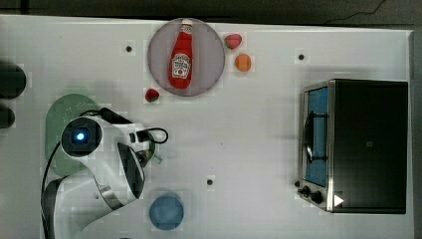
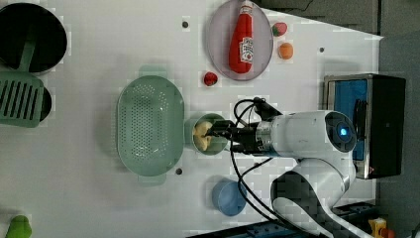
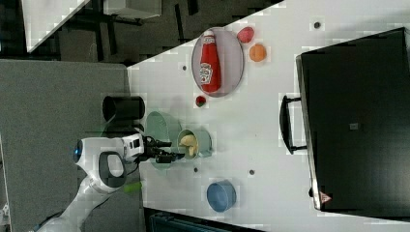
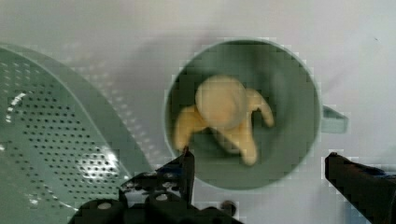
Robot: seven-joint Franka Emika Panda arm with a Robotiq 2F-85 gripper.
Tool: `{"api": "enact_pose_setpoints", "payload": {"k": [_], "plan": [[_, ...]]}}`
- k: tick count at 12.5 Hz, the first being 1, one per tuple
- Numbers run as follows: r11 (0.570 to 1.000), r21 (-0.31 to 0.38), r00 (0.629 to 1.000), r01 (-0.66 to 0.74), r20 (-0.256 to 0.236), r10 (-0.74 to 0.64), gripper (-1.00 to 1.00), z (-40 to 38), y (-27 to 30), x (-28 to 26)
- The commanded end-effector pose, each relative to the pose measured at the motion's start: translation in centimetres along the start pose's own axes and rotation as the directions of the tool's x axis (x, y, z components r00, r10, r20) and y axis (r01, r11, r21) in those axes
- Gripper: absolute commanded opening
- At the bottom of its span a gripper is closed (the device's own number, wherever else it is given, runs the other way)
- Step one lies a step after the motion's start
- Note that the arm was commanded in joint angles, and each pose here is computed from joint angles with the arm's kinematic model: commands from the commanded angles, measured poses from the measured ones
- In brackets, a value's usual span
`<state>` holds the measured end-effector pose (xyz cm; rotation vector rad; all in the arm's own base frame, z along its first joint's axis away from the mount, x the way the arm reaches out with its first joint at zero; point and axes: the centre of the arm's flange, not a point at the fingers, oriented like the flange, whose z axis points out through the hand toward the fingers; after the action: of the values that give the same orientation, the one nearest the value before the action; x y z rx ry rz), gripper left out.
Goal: Pick Banana and place it in mug.
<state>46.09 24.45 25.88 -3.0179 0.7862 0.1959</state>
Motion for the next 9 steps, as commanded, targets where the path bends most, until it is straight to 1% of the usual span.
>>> {"api": "enact_pose_setpoints", "payload": {"k": [1,4,5,7,9], "plan": [[0.990,0.090,0.991,-0.107,-0.067,0.113,1.00,-3.7,0.0,1.5],[0.979,0.146,0.973,-0.145,-0.156,0.167,1.00,-10.8,1.6,3.3],[0.976,0.139,0.967,-0.167,-0.173,0.190,1.00,-13.3,3.0,4.1],[0.974,0.116,0.959,-0.193,-0.190,0.212,1.00,-18.4,6.2,5.4],[0.957,0.098,0.941,-0.273,-0.179,0.287,1.00,-23.5,10.2,6.8]]}}
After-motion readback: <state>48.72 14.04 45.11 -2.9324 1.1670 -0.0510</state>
